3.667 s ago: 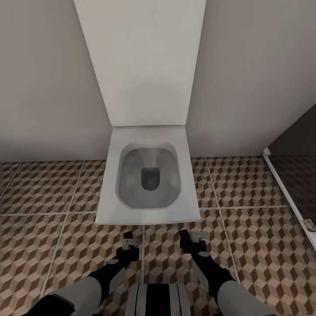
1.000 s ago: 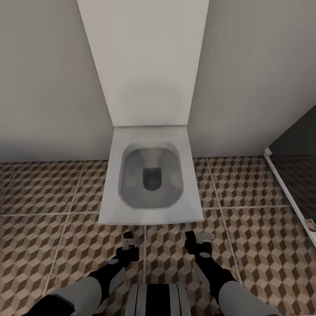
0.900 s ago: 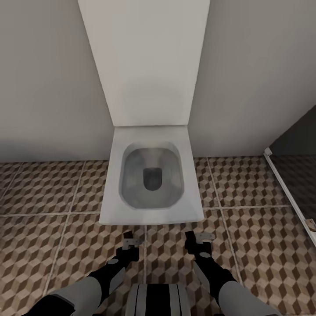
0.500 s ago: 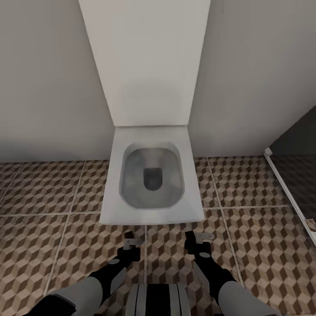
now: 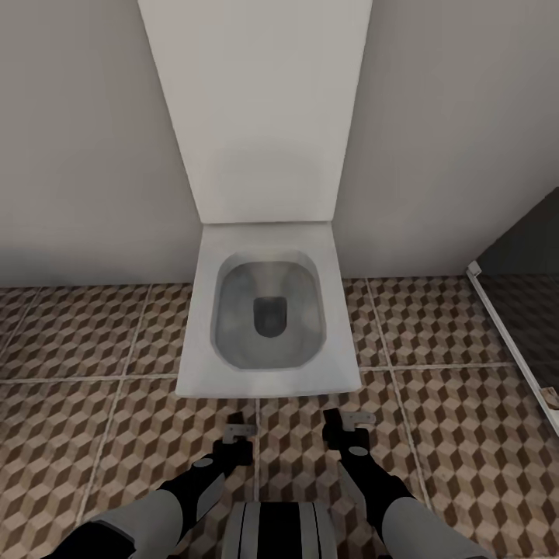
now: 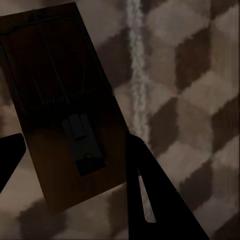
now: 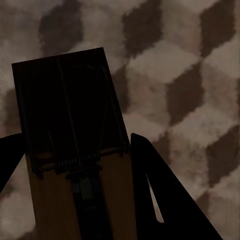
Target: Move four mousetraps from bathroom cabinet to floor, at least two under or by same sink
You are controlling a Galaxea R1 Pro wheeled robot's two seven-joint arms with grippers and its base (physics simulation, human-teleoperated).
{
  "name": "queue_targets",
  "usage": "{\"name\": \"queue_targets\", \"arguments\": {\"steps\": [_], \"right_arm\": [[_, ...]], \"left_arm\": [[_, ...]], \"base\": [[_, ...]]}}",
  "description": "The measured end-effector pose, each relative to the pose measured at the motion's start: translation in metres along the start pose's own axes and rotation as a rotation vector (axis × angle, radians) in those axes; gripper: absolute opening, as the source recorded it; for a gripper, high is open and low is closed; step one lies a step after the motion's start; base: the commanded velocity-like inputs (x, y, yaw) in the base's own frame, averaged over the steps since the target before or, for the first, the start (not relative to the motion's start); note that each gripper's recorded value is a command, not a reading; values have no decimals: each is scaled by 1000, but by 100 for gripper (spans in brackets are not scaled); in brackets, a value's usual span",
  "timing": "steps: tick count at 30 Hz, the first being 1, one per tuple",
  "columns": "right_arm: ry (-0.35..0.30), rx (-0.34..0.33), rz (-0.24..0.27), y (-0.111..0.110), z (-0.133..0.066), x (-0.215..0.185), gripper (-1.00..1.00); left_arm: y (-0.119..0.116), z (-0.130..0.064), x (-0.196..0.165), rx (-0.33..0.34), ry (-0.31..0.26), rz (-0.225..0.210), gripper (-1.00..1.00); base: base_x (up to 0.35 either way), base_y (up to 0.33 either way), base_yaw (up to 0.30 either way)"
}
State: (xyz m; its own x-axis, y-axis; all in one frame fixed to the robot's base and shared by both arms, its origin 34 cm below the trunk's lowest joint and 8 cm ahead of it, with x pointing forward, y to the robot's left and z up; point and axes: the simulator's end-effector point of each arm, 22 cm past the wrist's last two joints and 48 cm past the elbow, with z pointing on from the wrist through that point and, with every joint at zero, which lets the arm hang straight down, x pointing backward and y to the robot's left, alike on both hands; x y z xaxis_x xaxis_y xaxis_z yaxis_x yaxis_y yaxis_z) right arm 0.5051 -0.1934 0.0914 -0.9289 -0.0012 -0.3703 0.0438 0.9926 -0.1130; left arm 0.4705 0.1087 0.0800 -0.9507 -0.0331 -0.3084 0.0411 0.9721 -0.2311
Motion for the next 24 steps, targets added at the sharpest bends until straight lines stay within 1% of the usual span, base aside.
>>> {"name": "queue_targets", "arguments": {"steps": [24], "right_arm": [[-1,-3,-3,1,0,0,-100]], "left_arm": [[0,0,0,6,2,0,-100]], "base": [[0,0,0]]}}
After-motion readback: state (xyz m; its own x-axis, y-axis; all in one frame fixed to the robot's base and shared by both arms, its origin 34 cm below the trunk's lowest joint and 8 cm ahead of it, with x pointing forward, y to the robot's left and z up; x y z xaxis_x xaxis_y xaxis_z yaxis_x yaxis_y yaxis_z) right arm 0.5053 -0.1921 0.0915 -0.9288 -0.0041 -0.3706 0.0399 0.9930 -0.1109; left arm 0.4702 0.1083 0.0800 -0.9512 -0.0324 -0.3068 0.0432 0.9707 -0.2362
